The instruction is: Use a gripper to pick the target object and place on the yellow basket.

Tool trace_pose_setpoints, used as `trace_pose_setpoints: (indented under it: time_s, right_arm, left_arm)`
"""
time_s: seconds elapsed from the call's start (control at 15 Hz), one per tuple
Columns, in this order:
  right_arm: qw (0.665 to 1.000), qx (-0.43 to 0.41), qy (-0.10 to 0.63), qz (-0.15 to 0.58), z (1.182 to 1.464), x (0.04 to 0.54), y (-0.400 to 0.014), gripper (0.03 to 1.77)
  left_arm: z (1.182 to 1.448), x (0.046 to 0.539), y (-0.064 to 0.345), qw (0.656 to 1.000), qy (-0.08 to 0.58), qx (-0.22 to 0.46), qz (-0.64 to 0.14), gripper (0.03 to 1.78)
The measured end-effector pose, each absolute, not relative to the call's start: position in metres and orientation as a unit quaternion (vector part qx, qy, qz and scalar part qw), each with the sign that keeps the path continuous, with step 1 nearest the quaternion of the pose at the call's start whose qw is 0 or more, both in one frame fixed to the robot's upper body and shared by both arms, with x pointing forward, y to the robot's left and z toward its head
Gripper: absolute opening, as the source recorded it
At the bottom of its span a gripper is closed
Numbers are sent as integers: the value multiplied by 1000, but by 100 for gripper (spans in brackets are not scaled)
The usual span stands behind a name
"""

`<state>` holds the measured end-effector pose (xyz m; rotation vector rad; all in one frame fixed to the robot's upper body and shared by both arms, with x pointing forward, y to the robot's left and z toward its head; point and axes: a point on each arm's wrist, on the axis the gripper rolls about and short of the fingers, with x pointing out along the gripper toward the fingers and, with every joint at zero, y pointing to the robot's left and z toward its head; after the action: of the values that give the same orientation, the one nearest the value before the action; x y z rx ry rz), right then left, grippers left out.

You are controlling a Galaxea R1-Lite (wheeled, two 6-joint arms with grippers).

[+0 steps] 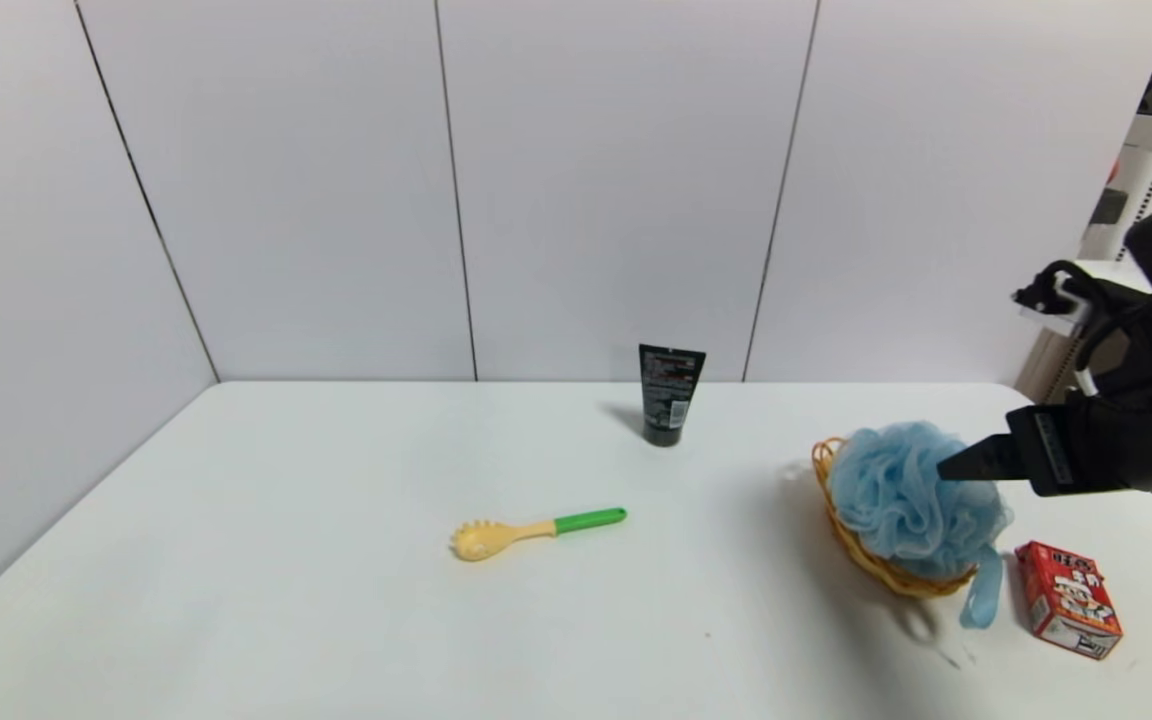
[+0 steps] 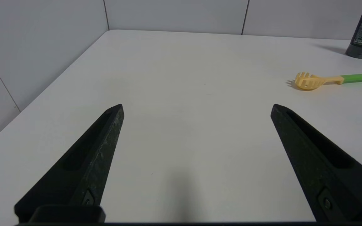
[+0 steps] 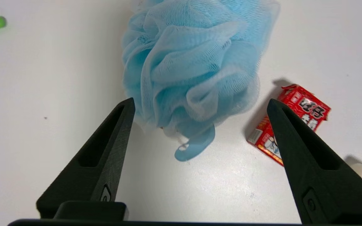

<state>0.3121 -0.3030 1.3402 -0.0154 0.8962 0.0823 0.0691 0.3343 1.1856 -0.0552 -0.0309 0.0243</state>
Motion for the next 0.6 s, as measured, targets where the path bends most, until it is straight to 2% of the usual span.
trace_pose_setpoints:
  time_s: [0.2, 0.33, 0.6]
  right_arm:
    - [922, 2, 386, 31, 1351, 277, -313, 155]
    - [939, 7, 344, 29, 1349, 250, -318, 159]
    - [968, 13, 249, 25, 1316, 188, -326, 164]
  left_arm:
    - [1186, 69, 334, 999, -15, -27, 13, 169]
    - [1186, 69, 334, 999, -15, -28, 12, 169]
    - [1186, 69, 334, 999, -15, -28, 12, 169]
